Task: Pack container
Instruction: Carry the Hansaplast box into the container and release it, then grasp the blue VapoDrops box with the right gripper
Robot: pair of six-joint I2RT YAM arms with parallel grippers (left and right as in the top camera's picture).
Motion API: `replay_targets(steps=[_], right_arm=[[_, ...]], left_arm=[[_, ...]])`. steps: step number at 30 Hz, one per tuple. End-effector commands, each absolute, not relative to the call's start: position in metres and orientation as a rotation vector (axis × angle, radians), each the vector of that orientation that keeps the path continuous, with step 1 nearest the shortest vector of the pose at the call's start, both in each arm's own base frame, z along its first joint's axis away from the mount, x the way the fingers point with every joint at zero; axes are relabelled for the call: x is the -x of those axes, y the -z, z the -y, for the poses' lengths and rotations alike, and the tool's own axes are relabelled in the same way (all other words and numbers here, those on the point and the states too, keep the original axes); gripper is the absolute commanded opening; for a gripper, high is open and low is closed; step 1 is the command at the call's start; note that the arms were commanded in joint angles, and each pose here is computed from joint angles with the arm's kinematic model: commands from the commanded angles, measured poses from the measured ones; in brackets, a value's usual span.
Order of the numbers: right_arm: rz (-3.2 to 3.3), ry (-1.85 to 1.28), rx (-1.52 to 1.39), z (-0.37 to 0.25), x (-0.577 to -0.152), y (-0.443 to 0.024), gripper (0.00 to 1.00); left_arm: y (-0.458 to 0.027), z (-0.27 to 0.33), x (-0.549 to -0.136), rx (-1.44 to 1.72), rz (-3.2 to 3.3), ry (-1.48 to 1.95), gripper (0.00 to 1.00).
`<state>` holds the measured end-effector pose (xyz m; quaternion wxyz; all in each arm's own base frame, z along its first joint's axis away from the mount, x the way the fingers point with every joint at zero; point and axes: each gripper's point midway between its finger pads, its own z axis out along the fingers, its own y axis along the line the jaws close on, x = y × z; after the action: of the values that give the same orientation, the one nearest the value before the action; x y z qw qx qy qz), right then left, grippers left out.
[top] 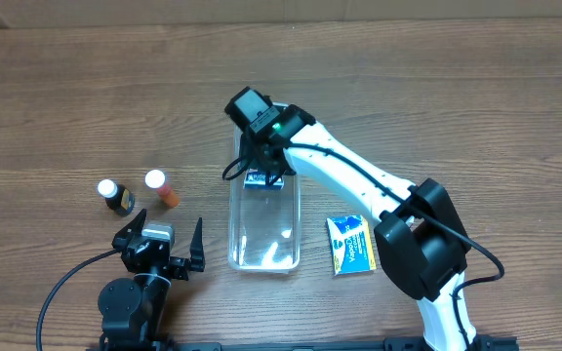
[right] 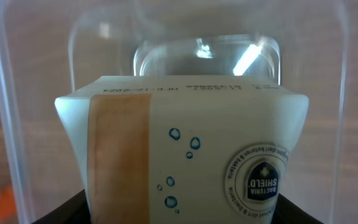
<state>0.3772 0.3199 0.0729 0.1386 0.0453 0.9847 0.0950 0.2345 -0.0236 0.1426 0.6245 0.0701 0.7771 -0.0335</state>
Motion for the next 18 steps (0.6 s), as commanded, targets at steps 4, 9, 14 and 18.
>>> replay_targets(steps=[4,9,14,18], right_arm=[[-2.764,-0.423,-0.12,-0.339,-0.394,-0.093,0.72],[-2.765,-0.399,-0.109,-0.326,-0.395,-0.115,0.81],[-2.584,-0.392,0.028,-0.297,-0.387,-0.216,0.87],[-2.58,-0.293,-0.076,-0.219,-0.349,-0.275,0.99]], left_arm=[[-0.142,0.026,-0.234,-0.155,-1.787,0.098,1.0],[-0.142,0.026,-0.234,-0.155,-1.787,0.098,1.0],[-0.142,0.026,-0.234,-0.155,-1.787,0.098,1.0],[-0.142,0.026,-0.234,-0.155,-1.787,0.098,1.0]])
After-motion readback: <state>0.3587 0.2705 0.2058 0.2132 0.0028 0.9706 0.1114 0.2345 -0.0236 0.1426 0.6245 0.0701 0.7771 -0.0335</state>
